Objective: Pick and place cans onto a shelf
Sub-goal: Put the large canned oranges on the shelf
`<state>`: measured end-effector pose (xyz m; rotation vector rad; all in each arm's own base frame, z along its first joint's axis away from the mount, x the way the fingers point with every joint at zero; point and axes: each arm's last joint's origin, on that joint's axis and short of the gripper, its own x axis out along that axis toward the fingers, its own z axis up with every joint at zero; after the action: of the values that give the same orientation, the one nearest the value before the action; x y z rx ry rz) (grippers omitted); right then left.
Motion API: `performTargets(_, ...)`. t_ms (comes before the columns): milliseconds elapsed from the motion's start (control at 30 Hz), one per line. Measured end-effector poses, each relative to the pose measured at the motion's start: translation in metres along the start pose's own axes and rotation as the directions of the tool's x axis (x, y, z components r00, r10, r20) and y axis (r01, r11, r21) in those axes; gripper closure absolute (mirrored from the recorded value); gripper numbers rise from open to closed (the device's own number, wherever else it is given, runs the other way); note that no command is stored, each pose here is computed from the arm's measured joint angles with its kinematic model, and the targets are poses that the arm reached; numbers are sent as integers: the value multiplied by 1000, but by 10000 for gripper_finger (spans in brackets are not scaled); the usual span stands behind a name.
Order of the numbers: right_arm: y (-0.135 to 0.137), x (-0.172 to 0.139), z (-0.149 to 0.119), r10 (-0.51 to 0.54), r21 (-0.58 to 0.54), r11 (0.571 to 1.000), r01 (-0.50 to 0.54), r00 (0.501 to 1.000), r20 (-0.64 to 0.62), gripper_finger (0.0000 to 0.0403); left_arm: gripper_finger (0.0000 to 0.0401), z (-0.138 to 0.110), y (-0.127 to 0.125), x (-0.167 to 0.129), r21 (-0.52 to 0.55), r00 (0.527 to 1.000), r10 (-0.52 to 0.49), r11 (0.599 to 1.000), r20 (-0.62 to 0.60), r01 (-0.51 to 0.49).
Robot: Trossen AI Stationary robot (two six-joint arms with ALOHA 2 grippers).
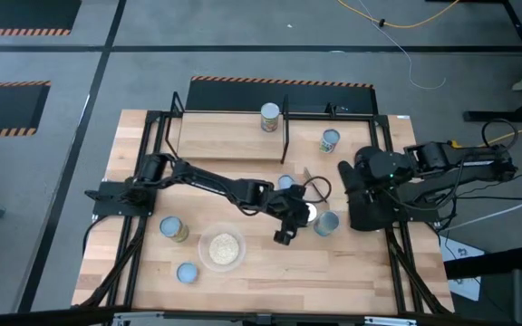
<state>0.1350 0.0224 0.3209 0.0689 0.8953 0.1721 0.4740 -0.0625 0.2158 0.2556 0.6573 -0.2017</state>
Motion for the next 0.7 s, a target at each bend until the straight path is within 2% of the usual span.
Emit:
performTargets(233,0,0,0,1,0,1000,-1,1000,1,263,271,-5,0,0,3,997,40,999,-61,-40)
performTargets(700,0,0,0,2,1,1000,-2,1000,2,263,281,-9,0,-1,29,994,30,999,-105,-28)
